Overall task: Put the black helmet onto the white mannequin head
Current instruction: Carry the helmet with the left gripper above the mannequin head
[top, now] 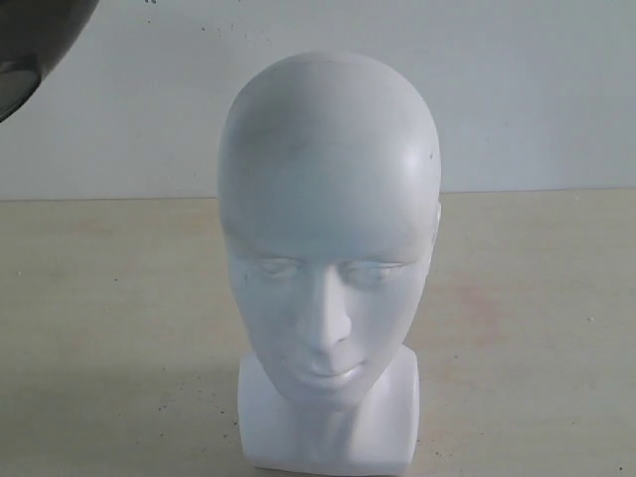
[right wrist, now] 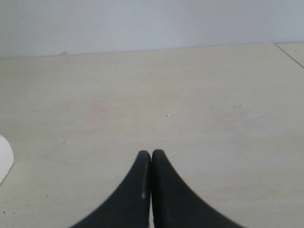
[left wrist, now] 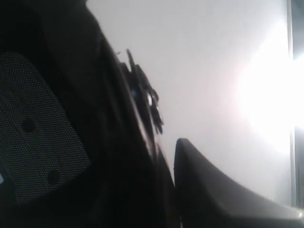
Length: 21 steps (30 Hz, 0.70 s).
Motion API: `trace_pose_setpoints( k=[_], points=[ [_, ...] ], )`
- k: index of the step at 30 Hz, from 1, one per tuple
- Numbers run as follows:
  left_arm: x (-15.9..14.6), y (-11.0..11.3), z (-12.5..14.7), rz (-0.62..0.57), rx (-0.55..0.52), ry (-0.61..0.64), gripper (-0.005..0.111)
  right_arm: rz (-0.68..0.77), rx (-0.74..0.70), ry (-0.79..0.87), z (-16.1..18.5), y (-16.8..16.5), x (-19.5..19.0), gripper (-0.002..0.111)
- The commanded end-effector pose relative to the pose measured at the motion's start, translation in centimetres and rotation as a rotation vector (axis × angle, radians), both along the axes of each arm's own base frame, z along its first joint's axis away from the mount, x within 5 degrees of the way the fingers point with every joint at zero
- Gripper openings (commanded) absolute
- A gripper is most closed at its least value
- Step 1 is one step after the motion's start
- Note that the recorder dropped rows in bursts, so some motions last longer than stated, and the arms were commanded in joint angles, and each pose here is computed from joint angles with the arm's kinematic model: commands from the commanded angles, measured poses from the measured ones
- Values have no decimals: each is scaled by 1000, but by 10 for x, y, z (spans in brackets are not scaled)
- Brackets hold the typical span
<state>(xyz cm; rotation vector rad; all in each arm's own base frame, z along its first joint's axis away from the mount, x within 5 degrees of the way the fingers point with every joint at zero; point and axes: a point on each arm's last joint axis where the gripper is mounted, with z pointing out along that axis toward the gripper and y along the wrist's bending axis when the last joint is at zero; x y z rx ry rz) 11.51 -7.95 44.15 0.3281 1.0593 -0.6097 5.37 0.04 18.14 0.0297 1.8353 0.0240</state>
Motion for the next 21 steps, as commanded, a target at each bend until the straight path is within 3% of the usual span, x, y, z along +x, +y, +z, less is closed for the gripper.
trace_pose_setpoints(
  k=[1, 6, 11, 21],
  points=[
    [-5, 6, -2, 3, -141, -171, 4, -7, -1, -18, 2, 0, 0, 0],
    [-10, 11, -15, -94, -345, -202, 4, -7, -1, -18, 2, 0, 0, 0],
    [-16, 14, -28, -175, -451, -238, 4, -7, -1, -18, 2, 0, 0, 0],
    [-29, 14, -35, -540, -675, -171, 4, -7, -1, -18, 2, 0, 0, 0]
  ],
)
